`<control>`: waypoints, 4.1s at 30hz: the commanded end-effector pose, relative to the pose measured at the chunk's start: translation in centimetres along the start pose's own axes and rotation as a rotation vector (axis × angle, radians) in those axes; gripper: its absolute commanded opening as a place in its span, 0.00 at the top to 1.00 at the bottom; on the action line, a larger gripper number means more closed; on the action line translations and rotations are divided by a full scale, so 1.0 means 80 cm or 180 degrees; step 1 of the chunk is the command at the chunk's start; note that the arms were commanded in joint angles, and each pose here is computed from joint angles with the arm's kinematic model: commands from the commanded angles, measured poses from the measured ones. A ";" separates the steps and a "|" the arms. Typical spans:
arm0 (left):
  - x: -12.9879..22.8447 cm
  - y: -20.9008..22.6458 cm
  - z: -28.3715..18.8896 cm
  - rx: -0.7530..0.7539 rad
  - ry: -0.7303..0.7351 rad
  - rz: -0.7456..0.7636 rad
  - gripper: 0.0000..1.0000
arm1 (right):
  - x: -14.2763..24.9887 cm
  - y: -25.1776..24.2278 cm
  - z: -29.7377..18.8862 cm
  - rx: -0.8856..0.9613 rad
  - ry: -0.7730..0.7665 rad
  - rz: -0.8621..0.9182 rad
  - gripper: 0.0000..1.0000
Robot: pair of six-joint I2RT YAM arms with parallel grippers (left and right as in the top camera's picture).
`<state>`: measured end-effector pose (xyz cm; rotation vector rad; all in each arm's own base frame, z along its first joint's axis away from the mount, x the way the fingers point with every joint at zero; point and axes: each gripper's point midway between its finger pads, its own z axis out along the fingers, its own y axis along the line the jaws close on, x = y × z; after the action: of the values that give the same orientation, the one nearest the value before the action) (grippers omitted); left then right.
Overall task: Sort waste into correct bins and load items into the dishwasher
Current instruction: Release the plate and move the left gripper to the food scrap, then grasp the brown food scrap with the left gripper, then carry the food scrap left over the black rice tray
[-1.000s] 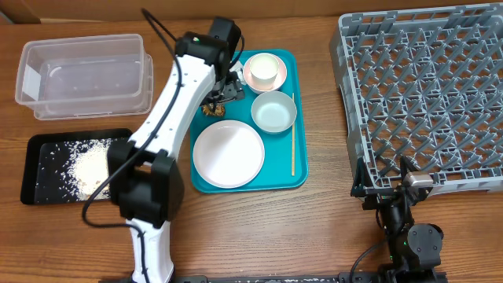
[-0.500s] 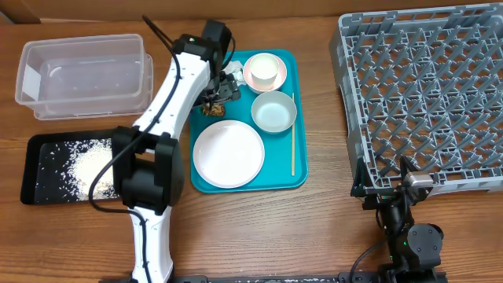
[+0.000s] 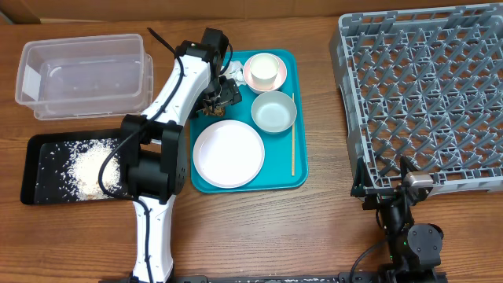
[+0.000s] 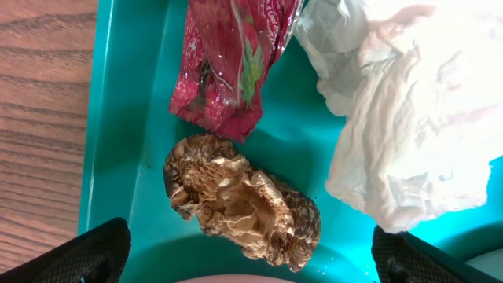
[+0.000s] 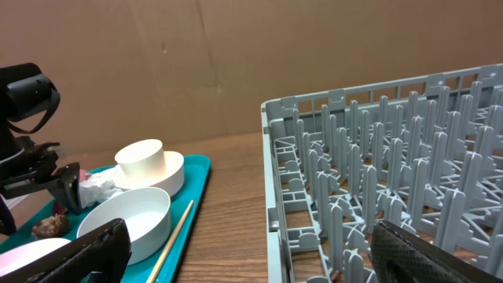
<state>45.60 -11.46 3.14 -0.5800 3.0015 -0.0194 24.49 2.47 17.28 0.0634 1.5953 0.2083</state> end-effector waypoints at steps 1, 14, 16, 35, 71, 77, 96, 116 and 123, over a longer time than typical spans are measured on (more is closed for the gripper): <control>0.003 -0.003 0.007 0.0022 0.0053 -0.0041 0.00 | 0.003 -0.001 0.001 0.0017 -0.0007 -0.0023 0.00; 0.006 0.005 0.015 -0.0074 0.0052 -0.0087 0.00 | 0.003 -0.002 0.001 0.0019 -0.0007 -0.0023 0.00; 0.008 0.007 0.020 -0.0084 0.0070 -0.0090 0.00 | 0.003 -0.002 0.001 0.0019 -0.0007 -0.0023 0.00; 0.004 0.008 0.040 -0.0065 -0.0031 -0.0044 0.19 | 0.003 -0.001 0.001 0.0017 -0.0007 -0.0023 0.00; -0.003 0.006 -0.051 0.0098 -0.0271 -0.0055 0.46 | 0.003 -0.001 0.001 0.0017 -0.0007 -0.0023 0.00; 0.003 0.014 -0.081 0.0114 -0.0303 -0.0065 0.47 | 0.003 -0.002 0.001 0.0019 -0.0007 -0.0023 0.00; -0.003 0.180 -0.149 -0.0179 -0.0060 -0.0949 0.46 | 0.003 -0.001 0.001 0.0017 -0.0007 -0.0023 0.00; -0.012 0.425 -0.153 -0.0617 -0.0003 -0.2252 0.44 | 0.003 -0.001 0.001 0.0017 -0.0007 -0.0023 0.00; 0.002 0.452 -0.143 -0.0764 0.0072 -0.2385 0.43 | 0.003 -0.002 0.001 0.0019 -0.0007 -0.0023 0.00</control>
<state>31.76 21.75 12.98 -1.7072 2.6268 0.2400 24.48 2.48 17.28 0.0628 1.5953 0.2083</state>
